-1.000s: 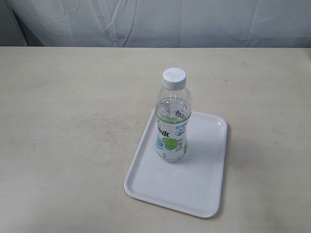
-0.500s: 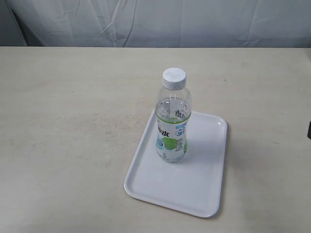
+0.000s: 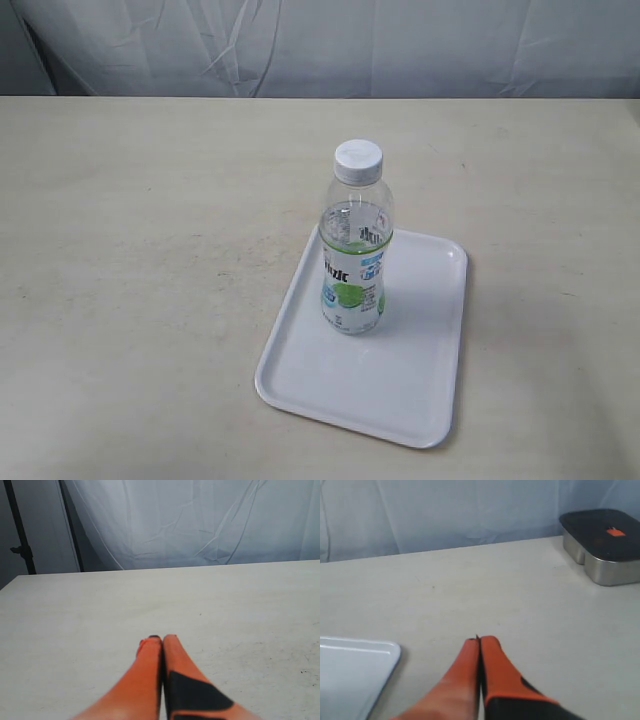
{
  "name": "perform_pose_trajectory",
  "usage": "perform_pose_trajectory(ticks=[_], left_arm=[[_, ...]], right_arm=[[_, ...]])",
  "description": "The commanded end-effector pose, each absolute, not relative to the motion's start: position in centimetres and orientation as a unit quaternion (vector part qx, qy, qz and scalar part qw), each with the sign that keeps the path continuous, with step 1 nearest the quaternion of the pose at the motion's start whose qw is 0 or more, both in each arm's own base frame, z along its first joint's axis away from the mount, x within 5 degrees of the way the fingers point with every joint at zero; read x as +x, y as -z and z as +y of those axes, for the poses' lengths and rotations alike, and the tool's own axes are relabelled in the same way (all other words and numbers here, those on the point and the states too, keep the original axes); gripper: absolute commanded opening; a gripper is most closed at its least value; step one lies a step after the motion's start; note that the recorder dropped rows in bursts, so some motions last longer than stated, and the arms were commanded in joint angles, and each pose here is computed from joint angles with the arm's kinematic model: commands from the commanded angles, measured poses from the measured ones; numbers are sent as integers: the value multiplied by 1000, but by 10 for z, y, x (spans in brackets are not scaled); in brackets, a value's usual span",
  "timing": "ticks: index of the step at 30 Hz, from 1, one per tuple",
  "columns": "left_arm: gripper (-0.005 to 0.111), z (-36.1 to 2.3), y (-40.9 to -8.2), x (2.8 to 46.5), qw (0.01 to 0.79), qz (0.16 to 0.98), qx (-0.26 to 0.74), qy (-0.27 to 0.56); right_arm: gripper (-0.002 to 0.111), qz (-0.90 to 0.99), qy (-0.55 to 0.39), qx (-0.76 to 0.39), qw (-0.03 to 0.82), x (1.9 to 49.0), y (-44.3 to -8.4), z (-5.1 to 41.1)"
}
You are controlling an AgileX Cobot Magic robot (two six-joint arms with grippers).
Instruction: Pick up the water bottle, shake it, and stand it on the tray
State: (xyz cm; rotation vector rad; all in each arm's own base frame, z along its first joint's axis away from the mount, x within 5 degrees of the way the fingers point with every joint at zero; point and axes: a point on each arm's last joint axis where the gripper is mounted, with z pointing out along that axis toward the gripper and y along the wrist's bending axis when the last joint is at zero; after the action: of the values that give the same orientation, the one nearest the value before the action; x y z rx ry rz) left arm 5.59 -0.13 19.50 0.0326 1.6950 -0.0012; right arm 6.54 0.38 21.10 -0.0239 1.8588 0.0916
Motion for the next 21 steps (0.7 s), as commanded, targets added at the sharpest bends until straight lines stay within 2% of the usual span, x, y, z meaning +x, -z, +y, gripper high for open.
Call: perform_pose_trajectory(ticks=[1,9,21], left_arm=[[0,-2,-195,56,665,746,15,4],[0,-2,-195,56,665,746,15,4],[0,-2,-195,56,665,746,15,4]], right_arm=[[1,811,-26,32,584,59,-193,-1],[1,798,-21,64,599,54,-180,-4],[1,794,-6,30,607,54,-182,-2]])
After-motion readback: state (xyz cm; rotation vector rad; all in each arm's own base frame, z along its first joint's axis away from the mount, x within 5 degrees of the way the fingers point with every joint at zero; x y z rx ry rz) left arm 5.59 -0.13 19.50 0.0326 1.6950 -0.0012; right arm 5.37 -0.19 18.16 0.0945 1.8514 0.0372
